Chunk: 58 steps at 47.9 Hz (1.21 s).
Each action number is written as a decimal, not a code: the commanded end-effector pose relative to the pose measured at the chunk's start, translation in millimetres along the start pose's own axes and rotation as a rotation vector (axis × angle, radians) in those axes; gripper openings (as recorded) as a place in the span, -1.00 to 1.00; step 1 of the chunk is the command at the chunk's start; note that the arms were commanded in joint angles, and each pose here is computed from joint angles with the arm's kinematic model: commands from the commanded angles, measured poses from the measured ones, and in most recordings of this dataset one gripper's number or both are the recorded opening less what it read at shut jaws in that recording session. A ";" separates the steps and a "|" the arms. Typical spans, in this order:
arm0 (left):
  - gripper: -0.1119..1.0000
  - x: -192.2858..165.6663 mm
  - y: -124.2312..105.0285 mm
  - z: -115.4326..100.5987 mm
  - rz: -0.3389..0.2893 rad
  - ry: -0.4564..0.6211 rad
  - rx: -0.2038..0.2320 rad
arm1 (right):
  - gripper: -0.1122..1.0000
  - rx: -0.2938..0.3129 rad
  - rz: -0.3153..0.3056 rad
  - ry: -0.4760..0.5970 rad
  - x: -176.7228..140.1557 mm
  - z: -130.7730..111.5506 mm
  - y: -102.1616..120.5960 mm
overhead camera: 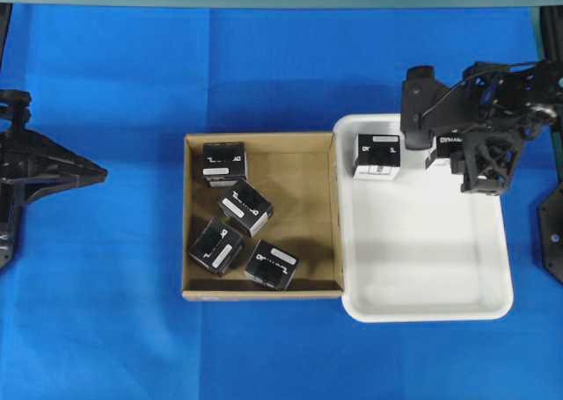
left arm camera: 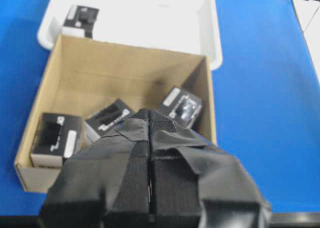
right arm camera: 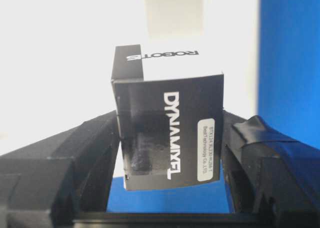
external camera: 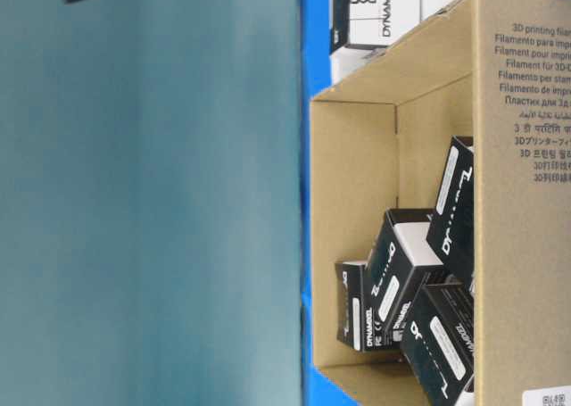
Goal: Pick a box that is randomly placed inside the cardboard box.
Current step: 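Carry the held box right over the white tray, then lower the box into the tray beside the other box and open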
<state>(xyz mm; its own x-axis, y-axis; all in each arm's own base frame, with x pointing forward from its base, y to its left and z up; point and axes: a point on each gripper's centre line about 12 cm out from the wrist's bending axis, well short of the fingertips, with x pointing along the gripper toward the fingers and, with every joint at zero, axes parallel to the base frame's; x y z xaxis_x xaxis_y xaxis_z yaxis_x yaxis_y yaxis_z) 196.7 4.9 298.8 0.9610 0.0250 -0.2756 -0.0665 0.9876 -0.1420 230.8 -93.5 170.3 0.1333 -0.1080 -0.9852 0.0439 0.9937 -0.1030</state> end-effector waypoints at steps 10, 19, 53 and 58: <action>-0.93 -0.1 -2.8 12.8 -0.009 -0.033 0.003 | 0.35 -0.008 0.005 -0.002 25.0 9.8 0.4; -0.93 -0.5 -6.8 14.1 -0.027 -0.035 0.006 | 0.35 -0.010 0.012 0.010 40.5 12.2 0.5; -0.93 0.3 -7.4 12.2 -0.030 -0.024 0.010 | 0.40 -0.003 0.005 -0.013 48.7 11.9 -0.6; -0.93 0.6 -6.9 11.2 -0.028 -0.022 0.010 | 0.85 -0.015 -0.009 -0.030 49.2 11.2 -1.2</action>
<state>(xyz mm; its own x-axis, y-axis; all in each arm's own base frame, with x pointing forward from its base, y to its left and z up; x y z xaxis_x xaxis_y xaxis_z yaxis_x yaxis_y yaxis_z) 198.3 -0.9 301.6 0.9625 -0.0030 -0.2711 -0.0370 0.9891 -0.1422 246.2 -98.6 122.7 0.1461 -0.1045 -0.9837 0.0374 0.9943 -0.1000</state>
